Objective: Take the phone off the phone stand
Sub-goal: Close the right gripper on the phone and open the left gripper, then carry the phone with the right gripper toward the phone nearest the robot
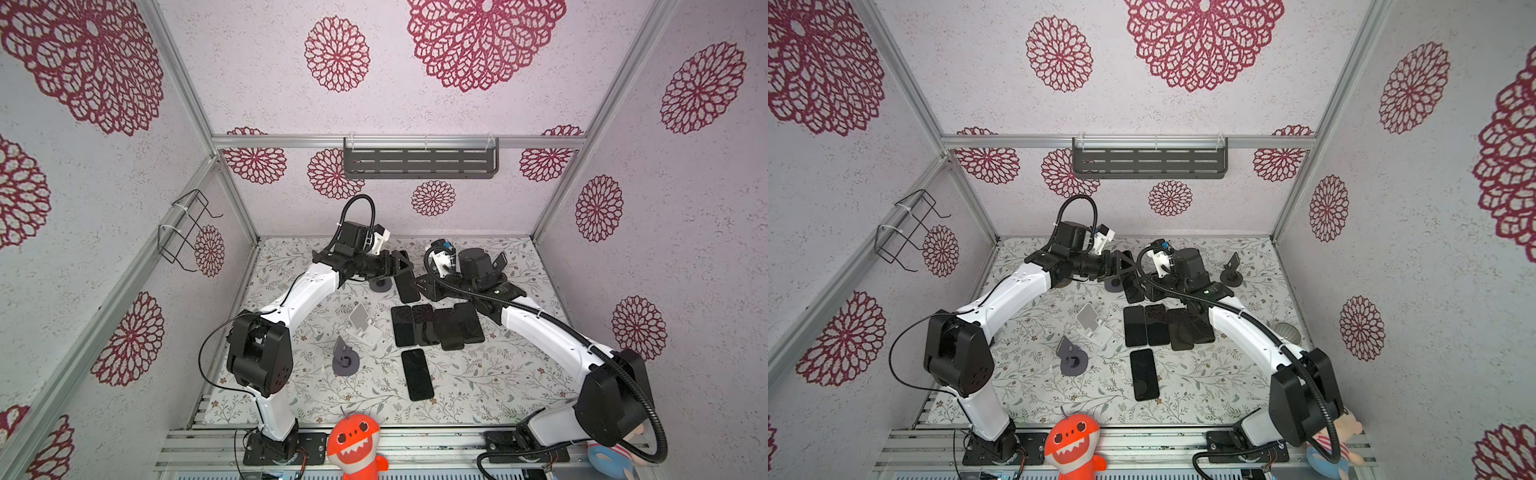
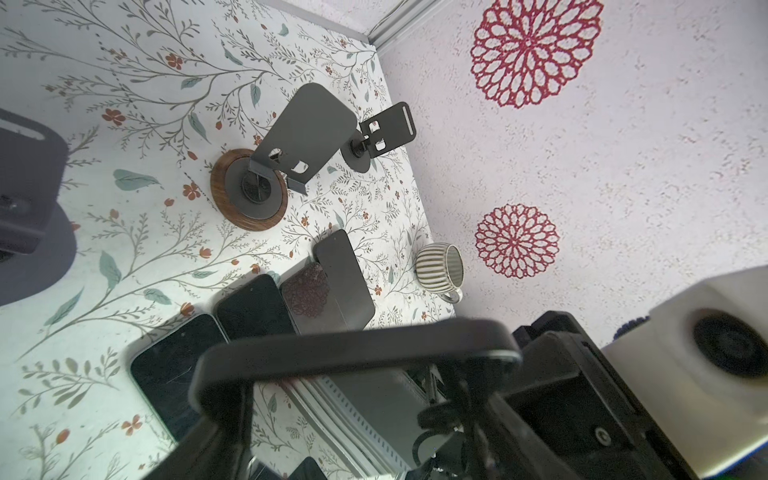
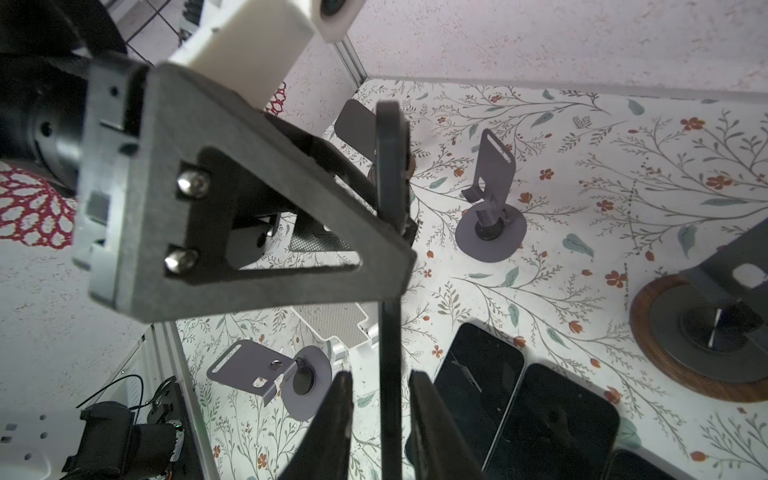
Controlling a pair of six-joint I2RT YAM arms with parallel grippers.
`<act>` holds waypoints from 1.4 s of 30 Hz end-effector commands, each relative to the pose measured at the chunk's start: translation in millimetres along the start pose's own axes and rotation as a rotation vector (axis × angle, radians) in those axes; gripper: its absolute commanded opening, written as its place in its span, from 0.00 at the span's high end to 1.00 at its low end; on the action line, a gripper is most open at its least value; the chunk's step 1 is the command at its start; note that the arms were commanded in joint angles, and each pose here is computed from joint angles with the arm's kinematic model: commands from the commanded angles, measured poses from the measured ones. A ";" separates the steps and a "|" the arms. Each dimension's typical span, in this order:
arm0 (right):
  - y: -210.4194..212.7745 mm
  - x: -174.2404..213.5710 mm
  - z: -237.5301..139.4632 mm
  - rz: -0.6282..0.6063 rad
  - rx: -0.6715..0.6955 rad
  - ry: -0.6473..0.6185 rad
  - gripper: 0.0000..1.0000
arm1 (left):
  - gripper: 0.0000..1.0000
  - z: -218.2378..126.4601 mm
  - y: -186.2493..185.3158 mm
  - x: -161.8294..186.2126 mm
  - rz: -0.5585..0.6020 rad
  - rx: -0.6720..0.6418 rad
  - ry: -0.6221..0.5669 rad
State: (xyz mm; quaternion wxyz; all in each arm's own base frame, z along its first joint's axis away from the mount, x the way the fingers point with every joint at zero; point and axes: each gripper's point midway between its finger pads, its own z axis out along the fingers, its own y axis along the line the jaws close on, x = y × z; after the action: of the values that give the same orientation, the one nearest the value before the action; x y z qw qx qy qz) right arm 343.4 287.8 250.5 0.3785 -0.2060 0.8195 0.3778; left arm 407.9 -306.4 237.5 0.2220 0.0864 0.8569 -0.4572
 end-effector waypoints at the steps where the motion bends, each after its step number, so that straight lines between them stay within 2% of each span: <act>1: 7.1 -16.9 0.7 -0.016 -0.015 -0.047 0.74 | 0.79 -9.7 -27.5 -7.7 0.038 0.072 -0.045; 9: 3.5 -19.1 1.3 0.000 0.000 -0.063 0.97 | 0.75 -7.0 -30.4 -4.2 0.035 0.089 -0.055; 13: 3.8 -17.8 0.4 0.003 0.002 -0.058 1.00 | 0.64 -9.1 -29.8 -4.1 0.033 0.090 -0.083; 14: 4.2 -17.7 -0.4 0.004 0.000 -0.058 1.00 | 0.59 -9.4 -29.4 -3.3 0.029 0.091 -0.089; 18: 2.5 -15.7 -8.4 0.005 0.015 -0.056 1.00 | 0.29 -16.9 -25.2 -0.2 0.032 0.061 -0.117; 21: -6.3 -10.1 -22.4 0.025 0.049 -0.050 1.00 | 0.16 -24.3 -19.7 5.2 0.041 0.012 -0.122; 23: -16.8 0.2 -31.9 0.051 0.085 -0.033 1.00 | 0.11 -28.1 -12.9 10.2 0.029 -0.033 -0.119; 28: -36.5 46.0 -58.3 0.115 0.174 0.072 1.00 | 0.07 -36.8 7.0 35.3 -0.021 -0.181 -0.103; 32: -41.6 97.5 -79.1 0.205 0.219 0.195 1.00 | 0.06 -33.0 14.4 68.9 -0.075 -0.296 -0.074; 36: -37.1 146.9 -97.2 0.320 0.226 0.290 1.00 | 0.06 -19.8 15.8 112.6 -0.108 -0.326 -0.028; 42: -27.8 194.0 -113.7 0.449 0.209 0.354 1.00 | 0.06 -4.8 23.5 162.5 -0.185 -0.345 0.018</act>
State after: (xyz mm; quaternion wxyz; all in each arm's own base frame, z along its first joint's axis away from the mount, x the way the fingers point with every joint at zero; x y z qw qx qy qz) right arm 201.5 167.7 131.1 0.1788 -0.0642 0.9371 0.2927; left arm 269.8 -299.4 144.9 0.1683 0.0117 0.9323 -0.3200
